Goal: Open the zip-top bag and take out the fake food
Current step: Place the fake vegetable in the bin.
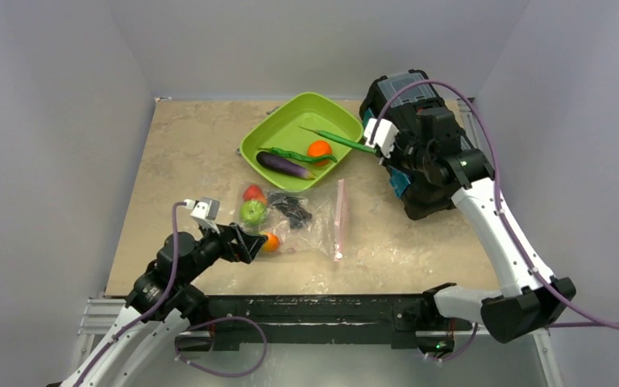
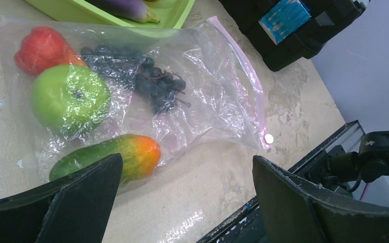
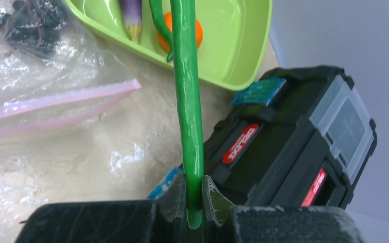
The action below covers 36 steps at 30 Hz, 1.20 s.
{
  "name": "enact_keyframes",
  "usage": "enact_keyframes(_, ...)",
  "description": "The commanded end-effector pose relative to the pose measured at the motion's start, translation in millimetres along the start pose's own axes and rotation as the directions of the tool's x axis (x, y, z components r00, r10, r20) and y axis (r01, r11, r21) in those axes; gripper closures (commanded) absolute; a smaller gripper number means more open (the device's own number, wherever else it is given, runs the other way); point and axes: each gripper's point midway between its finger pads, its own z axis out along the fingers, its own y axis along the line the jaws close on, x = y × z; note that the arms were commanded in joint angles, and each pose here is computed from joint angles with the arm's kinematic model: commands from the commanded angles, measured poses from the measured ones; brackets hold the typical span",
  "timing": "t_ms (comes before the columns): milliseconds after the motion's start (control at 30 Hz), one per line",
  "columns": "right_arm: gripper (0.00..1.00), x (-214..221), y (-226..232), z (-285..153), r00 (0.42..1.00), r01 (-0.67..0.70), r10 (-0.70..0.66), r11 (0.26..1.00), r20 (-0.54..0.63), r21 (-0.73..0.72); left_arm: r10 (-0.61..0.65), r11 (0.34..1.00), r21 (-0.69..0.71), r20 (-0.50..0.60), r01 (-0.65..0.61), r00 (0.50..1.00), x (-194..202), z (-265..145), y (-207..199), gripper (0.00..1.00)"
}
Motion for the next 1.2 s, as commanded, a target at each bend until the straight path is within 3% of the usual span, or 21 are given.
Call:
enact_keyframes(0,1.00,-36.4,-21.4,16.4,0.994,0.081,-0.085,0.995,0.071,0.053,-0.003,0.999,0.033,0.027,0.003,1.000,-13.8,-3.0,-11.6,0.00)
enact_keyframes(400,1.00,-58.1,-41.9,97.9,0.989,0.150,-0.150,0.988,0.005,0.030,0.013,1.000,-0.006,0.027,-0.013,1.000,-14.9,-6.0,-4.9,0.00)
enact_keyframes(1167,1.00,-60.8,-57.1,195.2,0.992,0.116,-0.115,0.993,-0.046,0.006,0.025,0.999,-0.038,0.028,-0.024,0.999,-13.7,-9.3,1.9,0.00)
